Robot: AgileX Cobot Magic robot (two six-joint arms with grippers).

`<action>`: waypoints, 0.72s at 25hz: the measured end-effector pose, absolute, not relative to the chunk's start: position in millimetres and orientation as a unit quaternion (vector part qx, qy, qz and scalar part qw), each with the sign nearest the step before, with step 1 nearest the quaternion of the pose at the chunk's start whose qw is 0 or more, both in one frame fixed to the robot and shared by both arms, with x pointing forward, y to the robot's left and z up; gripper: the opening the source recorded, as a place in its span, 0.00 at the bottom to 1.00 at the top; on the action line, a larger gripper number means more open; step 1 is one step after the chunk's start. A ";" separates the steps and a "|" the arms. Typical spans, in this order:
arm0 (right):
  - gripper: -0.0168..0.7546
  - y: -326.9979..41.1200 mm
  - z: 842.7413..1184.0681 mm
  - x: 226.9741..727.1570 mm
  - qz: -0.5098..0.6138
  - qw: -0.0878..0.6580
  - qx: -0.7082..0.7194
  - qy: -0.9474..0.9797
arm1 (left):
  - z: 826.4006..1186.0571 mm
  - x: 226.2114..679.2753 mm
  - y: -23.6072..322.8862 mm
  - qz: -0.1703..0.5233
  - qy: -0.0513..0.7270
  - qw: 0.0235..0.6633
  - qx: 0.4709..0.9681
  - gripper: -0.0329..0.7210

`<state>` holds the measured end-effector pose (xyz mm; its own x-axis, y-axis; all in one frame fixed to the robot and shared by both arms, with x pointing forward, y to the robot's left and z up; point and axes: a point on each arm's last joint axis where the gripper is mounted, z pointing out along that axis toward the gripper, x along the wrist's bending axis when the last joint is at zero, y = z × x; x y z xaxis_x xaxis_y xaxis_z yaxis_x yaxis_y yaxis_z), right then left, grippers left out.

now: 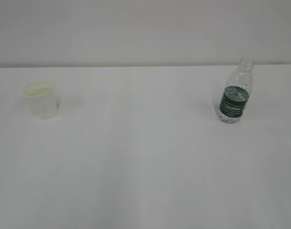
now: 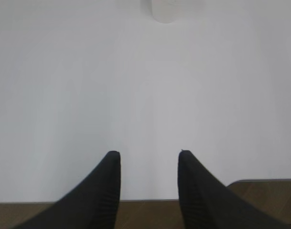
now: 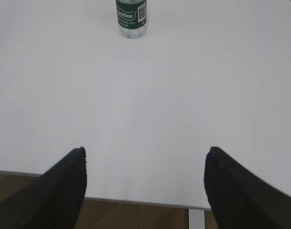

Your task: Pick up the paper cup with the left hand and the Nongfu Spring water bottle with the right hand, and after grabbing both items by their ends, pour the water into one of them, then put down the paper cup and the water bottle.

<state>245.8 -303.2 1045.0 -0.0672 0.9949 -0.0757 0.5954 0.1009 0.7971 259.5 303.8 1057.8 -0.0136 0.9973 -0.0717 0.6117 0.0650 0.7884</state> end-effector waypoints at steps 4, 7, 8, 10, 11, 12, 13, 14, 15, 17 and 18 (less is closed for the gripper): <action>0.77 -303.6 1045.0 236.3 0.325 0.347 0.589 0.653 | 1057.8 259.5 303.8 0.291 0.650 0.332 0.619 0.42; 0.77 -303.8 1044.5 230.8 0.336 0.355 0.585 0.647 | 1058.0 257.8 303.9 0.293 0.648 0.336 0.617 0.42; 0.77 -303.8 1044.4 229.7 0.339 0.357 0.583 0.646 | 1058.2 255.9 304.1 0.297 0.646 0.340 0.615 0.42; 0.77 -303.8 1044.4 229.2 0.340 0.358 0.583 0.645 | 1058.6 252.0 304.5 0.303 0.643 0.349 0.611 0.42; 0.77 -303.8 1044.4 229.2 0.340 0.358 0.583 0.645 | 1058.8 248.8 304.9 0.309 0.639 0.355 0.608 0.42; 0.77 -303.8 1044.4 229.2 0.340 0.358 0.583 0.645 | 1059.0 244.5 305.3 0.316 0.635 0.365 0.603 0.42; 0.77 -303.8 1044.4 229.2 0.340 0.358 0.583 0.645 | 1059.1 241.2 305.7 0.321 0.632 0.372 0.599 0.42; 0.77 -303.8 1044.2 229.1 0.340 0.358 0.583 0.646 | 1059.1 237.3 306.1 0.328 0.628 0.380 0.595 0.42; 0.77 -303.8 1044.2 229.1 0.340 0.358 0.583 0.646 | 1059.0 233.8 306.4 0.334 0.624 0.388 0.591 0.42; 0.77 -303.8 1044.2 229.1 0.340 0.358 0.583 0.646 | 1058.6 230.0 306.8 0.339 0.620 0.395 0.587 0.42; 0.77 -303.8 1044.2 229.1 0.340 0.358 0.583 0.646 | 1058.6 230.0 306.8 0.339 0.620 0.395 0.587 0.42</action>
